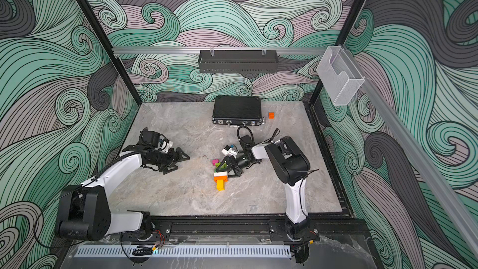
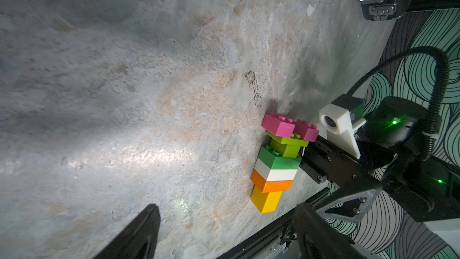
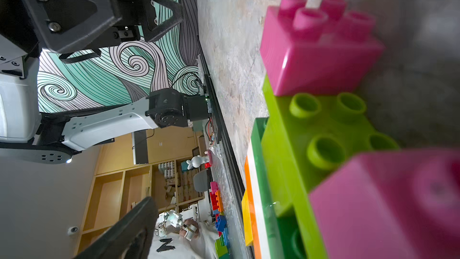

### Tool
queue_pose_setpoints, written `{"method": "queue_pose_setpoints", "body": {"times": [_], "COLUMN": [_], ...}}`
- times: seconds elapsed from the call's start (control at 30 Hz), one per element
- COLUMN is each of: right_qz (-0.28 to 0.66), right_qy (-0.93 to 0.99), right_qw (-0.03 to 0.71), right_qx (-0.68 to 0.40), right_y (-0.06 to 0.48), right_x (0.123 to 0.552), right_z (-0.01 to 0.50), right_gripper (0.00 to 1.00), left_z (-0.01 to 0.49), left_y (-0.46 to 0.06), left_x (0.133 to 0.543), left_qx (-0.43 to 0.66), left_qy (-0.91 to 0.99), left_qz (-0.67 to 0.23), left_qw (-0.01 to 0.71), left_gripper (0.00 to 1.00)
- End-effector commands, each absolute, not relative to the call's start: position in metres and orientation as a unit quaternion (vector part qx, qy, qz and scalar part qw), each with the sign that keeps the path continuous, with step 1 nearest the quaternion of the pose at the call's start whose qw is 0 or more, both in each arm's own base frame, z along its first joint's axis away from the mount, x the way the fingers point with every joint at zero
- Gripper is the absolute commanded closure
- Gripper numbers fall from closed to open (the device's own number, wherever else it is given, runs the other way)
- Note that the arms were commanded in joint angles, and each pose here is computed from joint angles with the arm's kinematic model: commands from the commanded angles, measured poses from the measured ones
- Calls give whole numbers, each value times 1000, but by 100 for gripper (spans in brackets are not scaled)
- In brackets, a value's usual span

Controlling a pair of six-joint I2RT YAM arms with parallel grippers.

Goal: Assemble a carrot with lego
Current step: Adjust the lego brick at the center of the board.

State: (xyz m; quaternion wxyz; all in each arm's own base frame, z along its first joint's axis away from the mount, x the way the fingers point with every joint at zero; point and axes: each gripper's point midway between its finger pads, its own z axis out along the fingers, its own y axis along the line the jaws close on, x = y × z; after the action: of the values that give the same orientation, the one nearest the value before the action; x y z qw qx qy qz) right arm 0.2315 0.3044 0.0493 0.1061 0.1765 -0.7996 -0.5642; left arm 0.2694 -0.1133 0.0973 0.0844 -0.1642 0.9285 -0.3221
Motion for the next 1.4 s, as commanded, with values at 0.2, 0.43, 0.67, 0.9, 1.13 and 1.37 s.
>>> {"method": "queue_pose_setpoints", "body": {"times": [0.2, 0.43, 0.67, 0.9, 1.13, 1.37], "right_qz": [-393, -339, -312, -263, -223, -141], "right_qy": [-900, -921, -929, -949, -955, -938], "right_qw": [119, 113, 124, 43, -105, -290], "right_qx": [143, 153, 155, 171, 166, 125], "right_y": [256, 241, 231, 211, 177, 112], "right_x": [226, 227, 221, 242, 292, 346], "right_z": [7, 11, 9, 32, 79, 122], "right_gripper": [0, 0, 0, 0, 0, 0], "left_z": [108, 109, 109, 118, 149, 183], "left_y": [-113, -113, -111, -100, -65, -23], "left_x": [275, 274, 274, 279, 303, 328], "left_qx": [-150, -149, -148, -132, -110, -100], "left_qy": [930, 931, 932, 942, 945, 901], "left_qz": [-319, -316, -312, -277, -172, -66], "left_qw": [104, 105, 107, 138, 256, 416], "left_gripper": [14, 14, 14, 12, 9, 8]}}
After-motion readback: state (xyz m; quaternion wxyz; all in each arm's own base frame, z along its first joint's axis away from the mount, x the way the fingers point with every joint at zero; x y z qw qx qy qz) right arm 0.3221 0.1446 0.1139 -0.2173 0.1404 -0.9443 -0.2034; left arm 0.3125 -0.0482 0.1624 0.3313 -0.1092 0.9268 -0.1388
